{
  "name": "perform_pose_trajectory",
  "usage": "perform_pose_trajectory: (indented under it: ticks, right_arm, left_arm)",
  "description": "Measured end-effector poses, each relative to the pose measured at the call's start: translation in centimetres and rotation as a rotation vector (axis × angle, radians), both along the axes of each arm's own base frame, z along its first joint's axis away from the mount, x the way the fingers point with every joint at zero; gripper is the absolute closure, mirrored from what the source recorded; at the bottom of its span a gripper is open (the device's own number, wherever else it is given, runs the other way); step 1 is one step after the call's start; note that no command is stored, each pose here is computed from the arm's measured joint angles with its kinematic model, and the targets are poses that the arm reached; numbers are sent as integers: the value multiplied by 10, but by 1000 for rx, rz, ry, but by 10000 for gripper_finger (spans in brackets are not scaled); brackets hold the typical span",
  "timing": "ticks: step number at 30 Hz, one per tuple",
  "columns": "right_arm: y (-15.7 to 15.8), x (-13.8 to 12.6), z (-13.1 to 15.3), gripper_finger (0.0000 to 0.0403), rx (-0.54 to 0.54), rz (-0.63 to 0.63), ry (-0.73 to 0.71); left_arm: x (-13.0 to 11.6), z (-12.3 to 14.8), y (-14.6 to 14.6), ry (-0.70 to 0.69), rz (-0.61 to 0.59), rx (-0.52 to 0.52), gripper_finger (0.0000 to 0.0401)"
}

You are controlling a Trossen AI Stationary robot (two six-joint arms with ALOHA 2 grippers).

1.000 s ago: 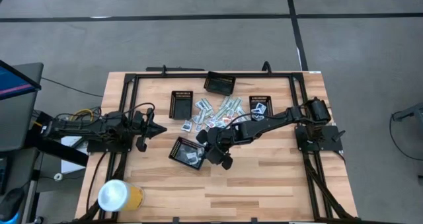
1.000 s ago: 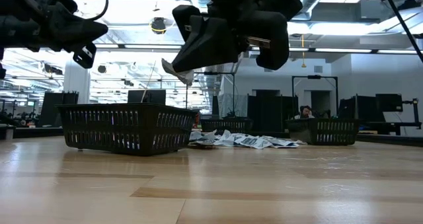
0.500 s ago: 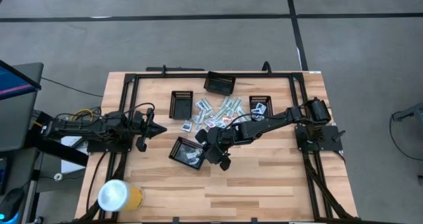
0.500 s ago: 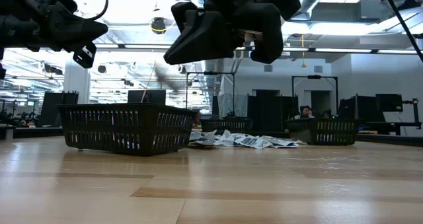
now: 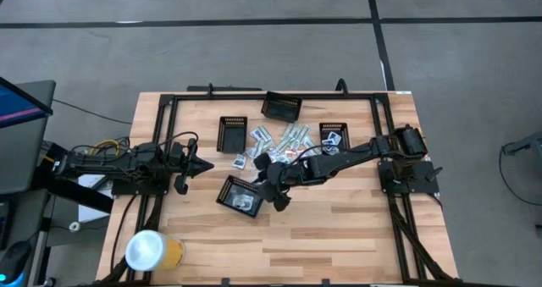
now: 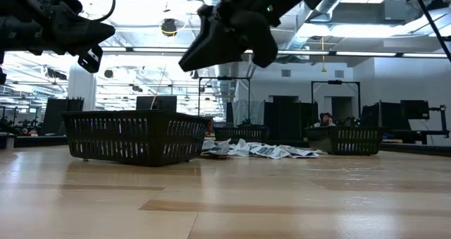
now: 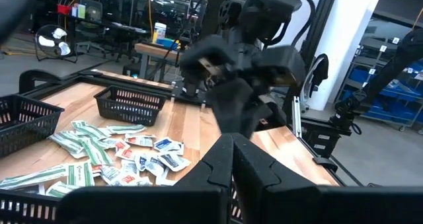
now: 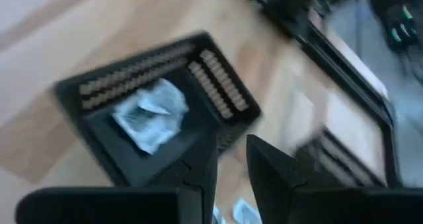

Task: Pick & Place First Aid Supplies
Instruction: Put the white towelette pack into the bottom black bin

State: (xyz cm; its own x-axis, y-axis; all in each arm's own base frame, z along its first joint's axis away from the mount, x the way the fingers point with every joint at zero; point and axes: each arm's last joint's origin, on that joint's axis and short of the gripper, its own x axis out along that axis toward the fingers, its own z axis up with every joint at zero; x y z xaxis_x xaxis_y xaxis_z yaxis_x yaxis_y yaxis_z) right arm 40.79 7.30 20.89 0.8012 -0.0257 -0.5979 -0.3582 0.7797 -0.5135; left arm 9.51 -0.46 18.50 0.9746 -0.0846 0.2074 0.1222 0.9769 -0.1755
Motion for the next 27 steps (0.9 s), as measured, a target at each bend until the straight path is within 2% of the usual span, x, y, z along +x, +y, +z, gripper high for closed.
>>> perform_pose_trajectory:
  ticks: [6, 10, 16, 23, 27]
  right_arm:
    - [-5, -10, -4, 333, 136, -179, 104]
    - [-7, -17, -11, 333, 166, -240, 196]
    - [-12, -19, -14, 333, 166, -253, 240]
    - [-30, -17, -15, 333, 240, -238, 268]
    - [-39, -16, -15, 333, 246, -195, 282]
  left_arm:
    - [0, 0, 0, 0, 0, 0, 393]
    - [0, 0, 0, 0, 0, 0, 393]
    - [0, 0, 0, 0, 0, 0, 393]
    - [0, 0, 0, 0, 0, 0, 393]
    - [0, 0, 0, 1, 0, 0, 393]
